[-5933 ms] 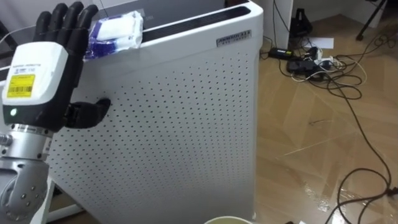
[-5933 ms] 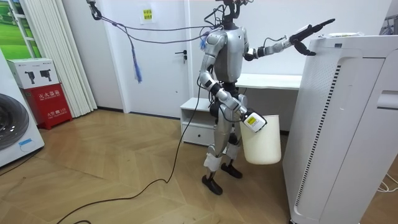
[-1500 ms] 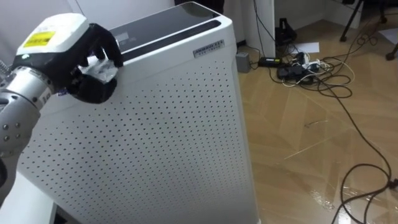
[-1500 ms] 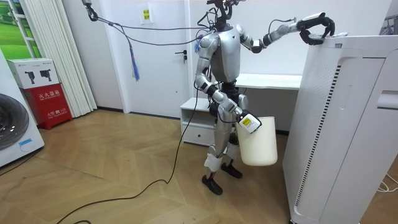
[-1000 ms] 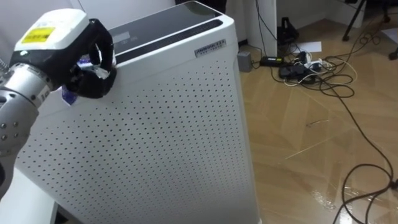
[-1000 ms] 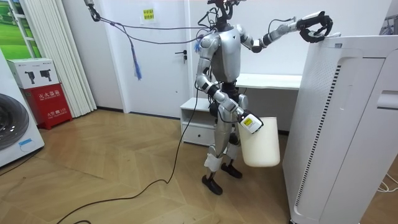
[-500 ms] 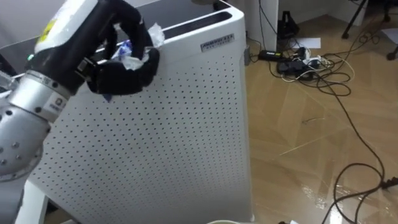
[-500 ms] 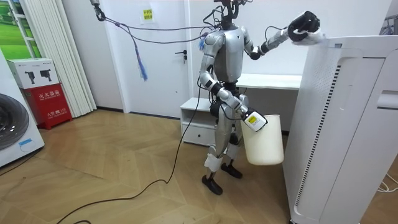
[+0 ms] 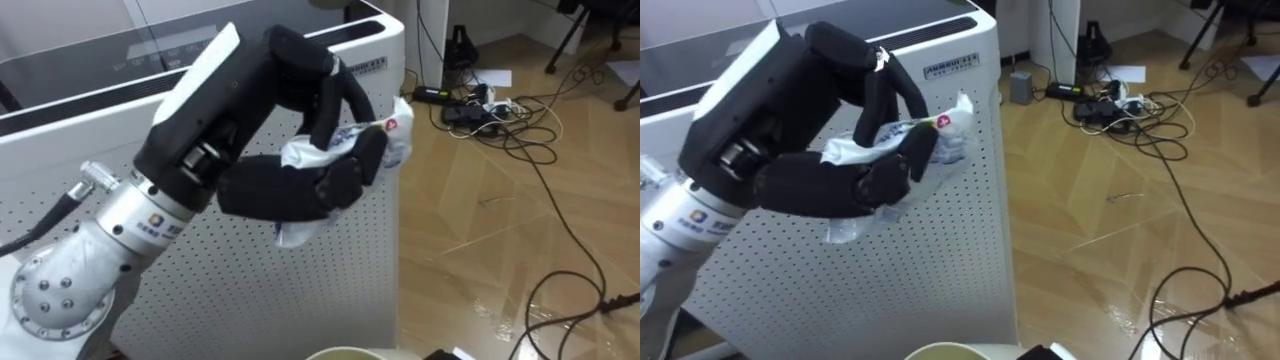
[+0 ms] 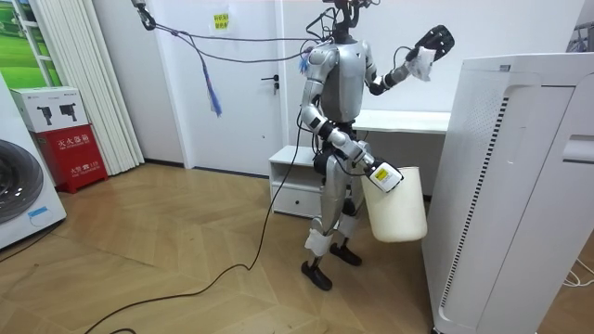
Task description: Pick garbage
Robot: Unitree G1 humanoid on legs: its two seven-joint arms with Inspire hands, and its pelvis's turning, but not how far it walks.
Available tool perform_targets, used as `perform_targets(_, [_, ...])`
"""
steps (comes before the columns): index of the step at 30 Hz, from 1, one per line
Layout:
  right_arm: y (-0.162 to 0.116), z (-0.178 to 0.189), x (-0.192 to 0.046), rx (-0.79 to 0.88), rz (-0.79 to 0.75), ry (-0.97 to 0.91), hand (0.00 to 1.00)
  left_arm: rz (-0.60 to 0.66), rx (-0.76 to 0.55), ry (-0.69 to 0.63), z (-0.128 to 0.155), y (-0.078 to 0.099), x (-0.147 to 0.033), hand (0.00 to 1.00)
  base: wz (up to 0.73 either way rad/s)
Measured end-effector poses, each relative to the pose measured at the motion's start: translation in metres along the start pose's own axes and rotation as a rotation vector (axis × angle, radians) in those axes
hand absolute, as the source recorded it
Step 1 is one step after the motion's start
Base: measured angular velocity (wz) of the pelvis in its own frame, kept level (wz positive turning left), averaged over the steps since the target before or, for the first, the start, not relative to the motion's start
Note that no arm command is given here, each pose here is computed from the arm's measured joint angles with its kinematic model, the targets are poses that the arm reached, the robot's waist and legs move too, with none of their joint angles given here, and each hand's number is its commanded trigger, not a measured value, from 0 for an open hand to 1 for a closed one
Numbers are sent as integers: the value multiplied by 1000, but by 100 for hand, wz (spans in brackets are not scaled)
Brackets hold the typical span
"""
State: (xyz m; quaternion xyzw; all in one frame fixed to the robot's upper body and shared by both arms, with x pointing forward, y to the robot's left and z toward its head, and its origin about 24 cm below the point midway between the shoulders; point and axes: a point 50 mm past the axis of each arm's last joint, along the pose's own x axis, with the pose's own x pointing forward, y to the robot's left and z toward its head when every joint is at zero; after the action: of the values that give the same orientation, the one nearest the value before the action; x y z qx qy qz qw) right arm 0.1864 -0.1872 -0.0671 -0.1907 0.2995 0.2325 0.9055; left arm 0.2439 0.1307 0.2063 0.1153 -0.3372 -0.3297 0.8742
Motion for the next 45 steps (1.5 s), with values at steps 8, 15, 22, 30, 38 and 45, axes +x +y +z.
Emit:
perform_targets(8, [6, 4, 4, 7, 16, -15, 100, -44, -58, -12, -2, -6, -1, 100, 0])
perform_targets(15, [-2, 14, 11, -7, -4, -34, 100, -21, -172, 155, -38, -20, -22, 100, 0])
perform_targets(22, [-19, 12, 33, 25, -42, 45, 100, 23, -320, 417, -98, -36, -51, 100, 8])
perform_targets(30, [-26, 20, 47, -7, -66, 65, 100, -8, -443, 589, -136, -68, -70, 100, 7])
perform_targets(38, [-29, 32, 57, 71, -92, 34, 100, -10, -533, 661, -155, -86, -78, 100, 5])
perform_targets(45, [-23, 40, 62, 74, -78, 18, 100, -22, -575, 747, -169, -97, -91, 100, 0])
